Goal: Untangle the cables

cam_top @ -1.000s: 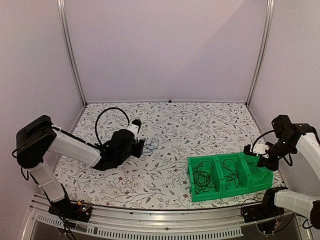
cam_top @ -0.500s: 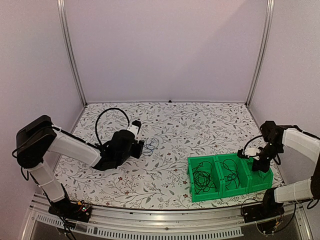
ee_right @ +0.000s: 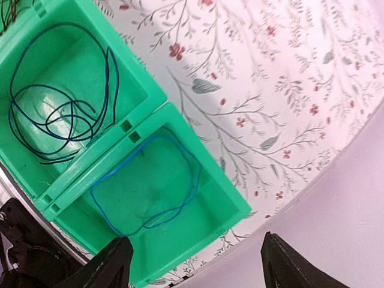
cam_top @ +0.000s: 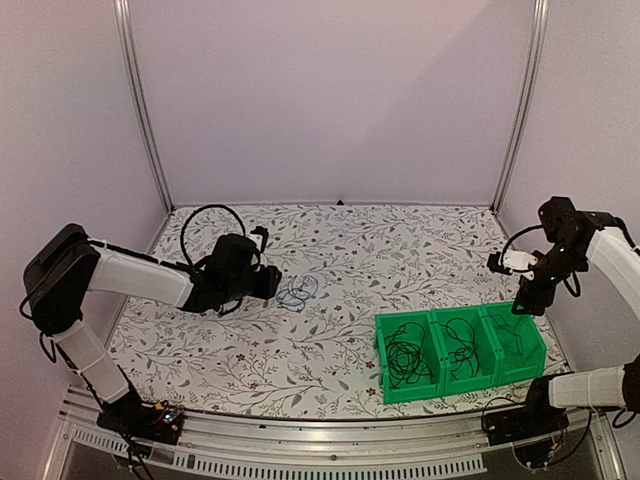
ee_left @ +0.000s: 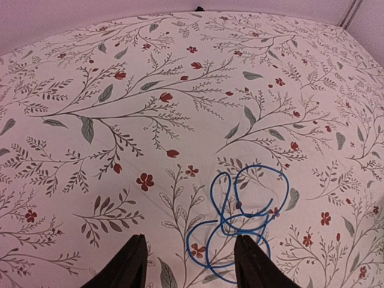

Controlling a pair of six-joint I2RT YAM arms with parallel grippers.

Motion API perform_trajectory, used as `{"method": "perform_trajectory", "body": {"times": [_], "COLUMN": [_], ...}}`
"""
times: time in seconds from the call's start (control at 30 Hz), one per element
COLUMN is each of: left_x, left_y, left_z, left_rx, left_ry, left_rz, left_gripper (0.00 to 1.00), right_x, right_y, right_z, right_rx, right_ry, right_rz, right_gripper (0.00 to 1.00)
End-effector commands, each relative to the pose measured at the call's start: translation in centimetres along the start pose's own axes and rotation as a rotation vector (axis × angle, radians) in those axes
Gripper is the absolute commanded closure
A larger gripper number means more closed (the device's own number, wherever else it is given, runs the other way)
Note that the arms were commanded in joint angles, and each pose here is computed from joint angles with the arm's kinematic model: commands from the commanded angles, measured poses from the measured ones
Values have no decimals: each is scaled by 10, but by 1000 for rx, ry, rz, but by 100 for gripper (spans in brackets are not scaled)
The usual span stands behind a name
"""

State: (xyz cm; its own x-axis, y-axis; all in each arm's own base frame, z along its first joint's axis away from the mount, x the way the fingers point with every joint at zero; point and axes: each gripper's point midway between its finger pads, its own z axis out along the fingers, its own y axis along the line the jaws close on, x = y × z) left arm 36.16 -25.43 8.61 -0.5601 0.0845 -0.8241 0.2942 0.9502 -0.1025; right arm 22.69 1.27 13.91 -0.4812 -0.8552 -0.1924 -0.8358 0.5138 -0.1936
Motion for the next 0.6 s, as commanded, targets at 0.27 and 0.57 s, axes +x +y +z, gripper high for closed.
{"method": "perform_trajectory", "body": {"times": [0.27, 0.57], "left_x": [7, 37], "left_y": [-18, 12], "left_z": [28, 31], "left_rx": [325, 147], "left_ry": [167, 279], "left_rz": [-180, -165], "left_gripper": [53, 66], "right_x": [-144, -275], "right_y": [-48, 14], "right_z": [-75, -28], "right_rx": [5, -198], "right_ry": [-503, -607], "right_rz": [29, -102], "right_gripper": [25, 36]}}
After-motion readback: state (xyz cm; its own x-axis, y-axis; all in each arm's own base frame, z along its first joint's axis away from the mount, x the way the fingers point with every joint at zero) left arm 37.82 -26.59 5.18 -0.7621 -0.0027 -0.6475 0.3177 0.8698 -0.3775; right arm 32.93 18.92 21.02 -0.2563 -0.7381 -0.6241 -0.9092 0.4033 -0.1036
